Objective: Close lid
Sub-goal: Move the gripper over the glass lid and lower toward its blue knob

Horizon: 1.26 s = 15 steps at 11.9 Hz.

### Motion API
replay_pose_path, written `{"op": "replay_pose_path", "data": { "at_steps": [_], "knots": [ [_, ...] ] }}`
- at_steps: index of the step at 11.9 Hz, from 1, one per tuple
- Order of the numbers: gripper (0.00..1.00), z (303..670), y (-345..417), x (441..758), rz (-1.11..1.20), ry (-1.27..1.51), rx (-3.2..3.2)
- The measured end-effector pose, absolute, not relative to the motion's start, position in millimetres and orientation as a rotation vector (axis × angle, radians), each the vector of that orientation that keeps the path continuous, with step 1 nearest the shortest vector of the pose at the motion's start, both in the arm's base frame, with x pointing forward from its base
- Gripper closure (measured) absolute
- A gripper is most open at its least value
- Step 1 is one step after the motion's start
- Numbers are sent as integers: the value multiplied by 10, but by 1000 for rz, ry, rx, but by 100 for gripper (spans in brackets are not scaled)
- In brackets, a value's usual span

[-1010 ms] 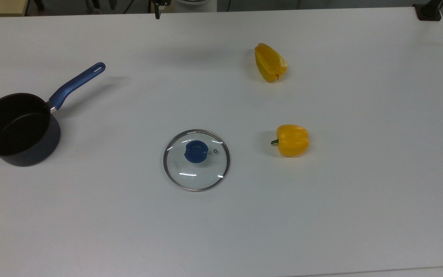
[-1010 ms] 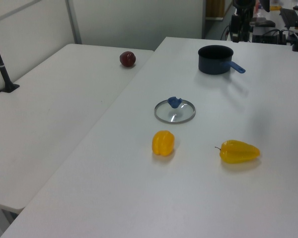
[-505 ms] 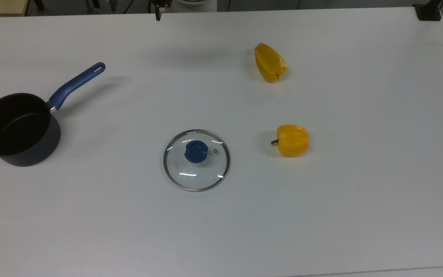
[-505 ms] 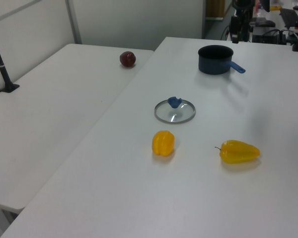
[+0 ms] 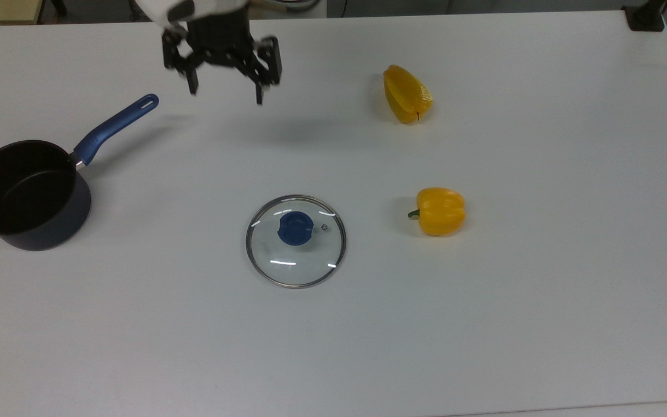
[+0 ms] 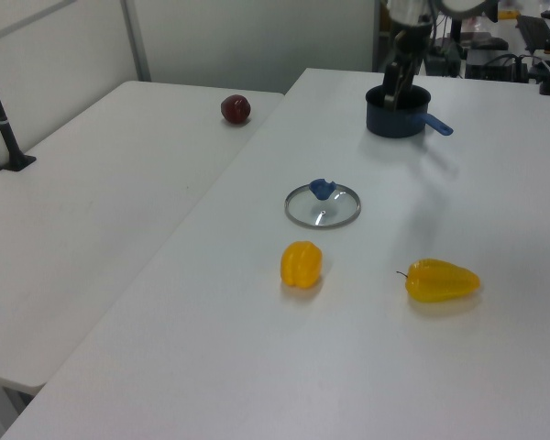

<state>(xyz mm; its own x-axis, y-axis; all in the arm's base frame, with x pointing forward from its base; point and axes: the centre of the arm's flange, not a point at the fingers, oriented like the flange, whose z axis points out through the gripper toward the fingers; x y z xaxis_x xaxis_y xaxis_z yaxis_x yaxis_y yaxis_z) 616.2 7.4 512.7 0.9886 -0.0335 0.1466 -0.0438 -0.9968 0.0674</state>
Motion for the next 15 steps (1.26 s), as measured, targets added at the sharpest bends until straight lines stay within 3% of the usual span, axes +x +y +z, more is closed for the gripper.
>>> {"op": "replay_pose_path", "data": {
  "at_steps": [6,12,15],
  "knots": [
    [0,4186,641,6664,399,-58,3079],
    [0,3541,850,6880,519,-37,3085],
    [0,3423,885,6909,516,-28,3086]
  ]
}}
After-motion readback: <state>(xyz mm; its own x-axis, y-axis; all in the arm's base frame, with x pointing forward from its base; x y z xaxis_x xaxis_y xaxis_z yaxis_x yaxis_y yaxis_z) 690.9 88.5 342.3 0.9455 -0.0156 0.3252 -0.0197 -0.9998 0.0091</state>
